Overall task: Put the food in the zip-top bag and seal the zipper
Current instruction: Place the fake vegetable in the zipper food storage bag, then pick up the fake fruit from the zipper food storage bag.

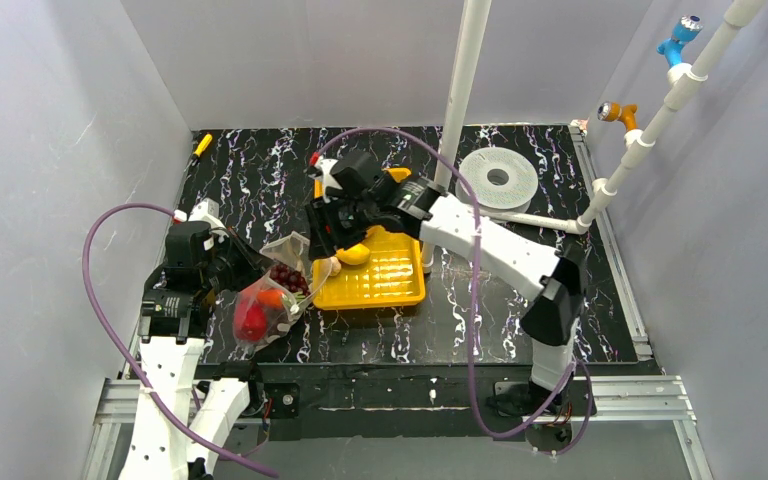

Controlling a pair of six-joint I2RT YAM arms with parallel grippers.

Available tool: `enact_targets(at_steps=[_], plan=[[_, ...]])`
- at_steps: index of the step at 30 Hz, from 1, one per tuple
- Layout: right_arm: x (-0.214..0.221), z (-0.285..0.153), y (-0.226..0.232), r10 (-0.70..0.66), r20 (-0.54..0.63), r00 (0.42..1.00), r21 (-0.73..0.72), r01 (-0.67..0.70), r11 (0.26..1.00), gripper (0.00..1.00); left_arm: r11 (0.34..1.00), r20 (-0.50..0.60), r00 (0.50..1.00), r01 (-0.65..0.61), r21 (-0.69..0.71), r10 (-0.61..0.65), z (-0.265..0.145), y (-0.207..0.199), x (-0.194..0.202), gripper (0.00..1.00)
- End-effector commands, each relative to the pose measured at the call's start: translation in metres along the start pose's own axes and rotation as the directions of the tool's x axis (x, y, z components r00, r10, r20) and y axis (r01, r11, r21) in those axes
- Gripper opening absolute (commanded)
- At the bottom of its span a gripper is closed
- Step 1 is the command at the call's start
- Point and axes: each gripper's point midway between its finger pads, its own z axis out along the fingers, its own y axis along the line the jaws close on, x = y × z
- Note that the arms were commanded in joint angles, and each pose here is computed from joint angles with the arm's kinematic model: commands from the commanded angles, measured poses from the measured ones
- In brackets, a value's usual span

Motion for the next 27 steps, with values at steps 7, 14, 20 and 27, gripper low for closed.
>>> enact_targets(at_steps=[7,14,20,27], plan=[[-0.011,-0.048,-0.094,-0.124,0.130,0.984,0.311,0.078,0.947,0.77,0.998,0.026,0.998,-0.055,0.033,0.054,-0.005,-0.007,-0.006,0.00],[0.009,-0.014,-0.156,-0.131,-0.012,0.991,0.461,0.122,0.879,0.77,0.998,0.030,0.998,-0.055,0.009,0.055,-0.008,-0.003,-0.007,0.00],[0.012,0.015,-0.166,-0.135,-0.082,0.987,0.474,0.158,0.866,0.75,0.999,0.034,0.998,-0.044,-0.011,0.044,-0.010,0.001,-0.006,0.00],[0.007,0.039,-0.165,-0.175,-0.105,0.979,0.487,0.204,0.849,0.75,0.999,0.034,0.999,-0.041,-0.008,0.042,-0.011,0.000,-0.005,0.00]])
